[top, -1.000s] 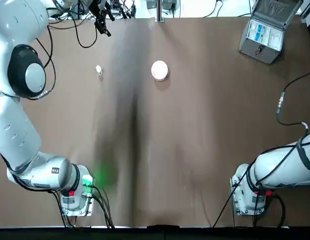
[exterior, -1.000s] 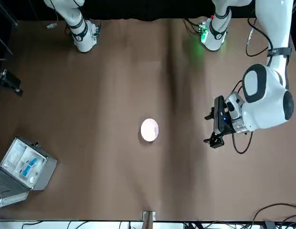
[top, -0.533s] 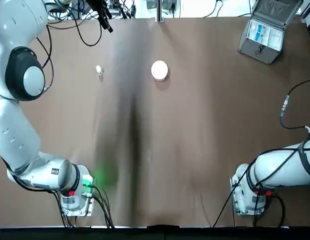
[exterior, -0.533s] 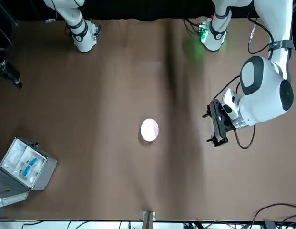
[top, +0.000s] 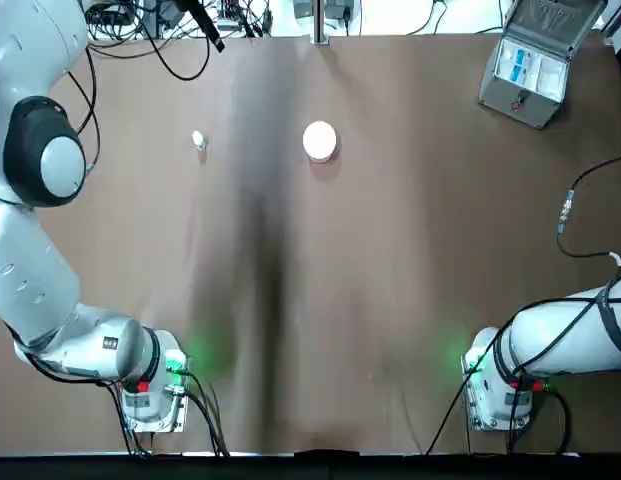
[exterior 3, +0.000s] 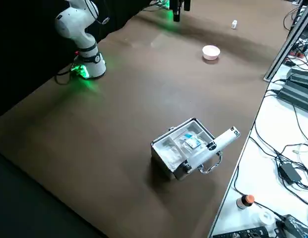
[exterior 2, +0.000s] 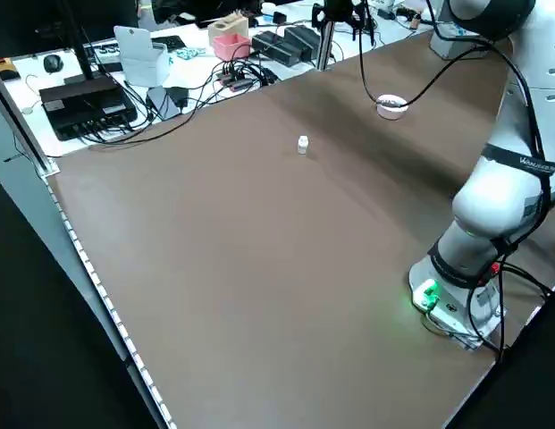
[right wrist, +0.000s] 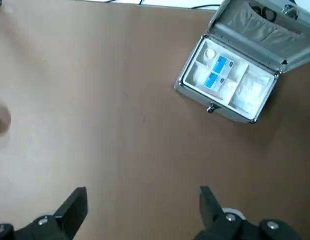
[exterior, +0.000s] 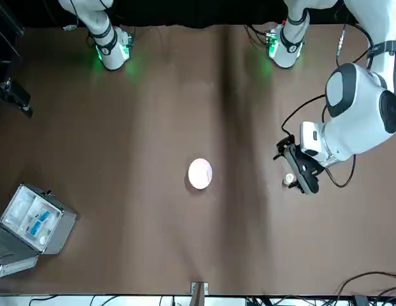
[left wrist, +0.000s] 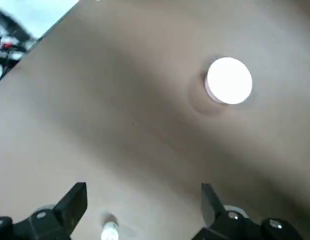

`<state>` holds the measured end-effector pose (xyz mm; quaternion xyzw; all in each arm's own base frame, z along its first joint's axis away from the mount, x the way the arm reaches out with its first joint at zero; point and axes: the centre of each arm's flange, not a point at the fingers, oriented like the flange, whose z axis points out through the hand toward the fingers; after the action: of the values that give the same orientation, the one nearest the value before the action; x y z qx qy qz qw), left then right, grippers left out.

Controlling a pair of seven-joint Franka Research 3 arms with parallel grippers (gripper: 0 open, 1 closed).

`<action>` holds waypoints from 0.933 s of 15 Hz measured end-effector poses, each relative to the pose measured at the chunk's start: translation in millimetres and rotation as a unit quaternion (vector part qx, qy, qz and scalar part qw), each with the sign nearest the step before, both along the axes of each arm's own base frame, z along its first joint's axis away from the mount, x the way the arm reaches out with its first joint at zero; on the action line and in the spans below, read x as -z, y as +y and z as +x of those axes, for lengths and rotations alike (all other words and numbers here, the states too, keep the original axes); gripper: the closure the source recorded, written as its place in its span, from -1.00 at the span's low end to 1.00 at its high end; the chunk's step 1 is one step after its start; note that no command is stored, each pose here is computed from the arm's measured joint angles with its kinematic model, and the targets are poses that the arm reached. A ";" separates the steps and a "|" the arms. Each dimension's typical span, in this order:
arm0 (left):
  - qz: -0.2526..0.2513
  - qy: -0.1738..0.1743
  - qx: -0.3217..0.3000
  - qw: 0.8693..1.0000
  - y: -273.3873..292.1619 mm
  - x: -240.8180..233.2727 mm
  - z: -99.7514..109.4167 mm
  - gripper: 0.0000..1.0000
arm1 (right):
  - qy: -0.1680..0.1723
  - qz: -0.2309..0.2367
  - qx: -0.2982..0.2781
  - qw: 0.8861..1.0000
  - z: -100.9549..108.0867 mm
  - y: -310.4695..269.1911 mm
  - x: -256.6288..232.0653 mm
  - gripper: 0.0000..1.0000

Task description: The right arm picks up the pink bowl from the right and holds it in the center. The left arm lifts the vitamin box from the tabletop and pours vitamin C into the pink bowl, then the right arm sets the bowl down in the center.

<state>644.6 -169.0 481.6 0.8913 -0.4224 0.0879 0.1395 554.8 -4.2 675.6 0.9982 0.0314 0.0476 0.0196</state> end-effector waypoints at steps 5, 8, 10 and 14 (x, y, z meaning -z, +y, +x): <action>0.008 0.039 -0.142 0.989 2.1 -6.6 -1.4 -1.00 | 0.018 0.019 0.007 1.000 -1.0 -6.1 11.3 -0.97; 0.029 0.053 -0.237 0.970 6.0 -12.0 -2.4 -1.00 | 0.030 0.030 0.026 0.999 -1.1 -25.1 23.0 -0.97; 0.043 0.057 -0.266 0.961 8.6 -13.7 -3.7 -1.00 | 0.028 0.030 0.027 0.999 -1.4 -26.1 21.9 -0.97; 0.087 0.050 -0.297 0.950 19.2 -15.9 -5.9 -1.00 | 0.028 0.030 0.028 0.999 -1.9 -27.4 21.6 -0.97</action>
<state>638.7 -149.8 497.6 0.9884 -0.1371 0.0430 0.0497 552.9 -31.6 654.0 0.9998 0.0026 0.0195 -0.0103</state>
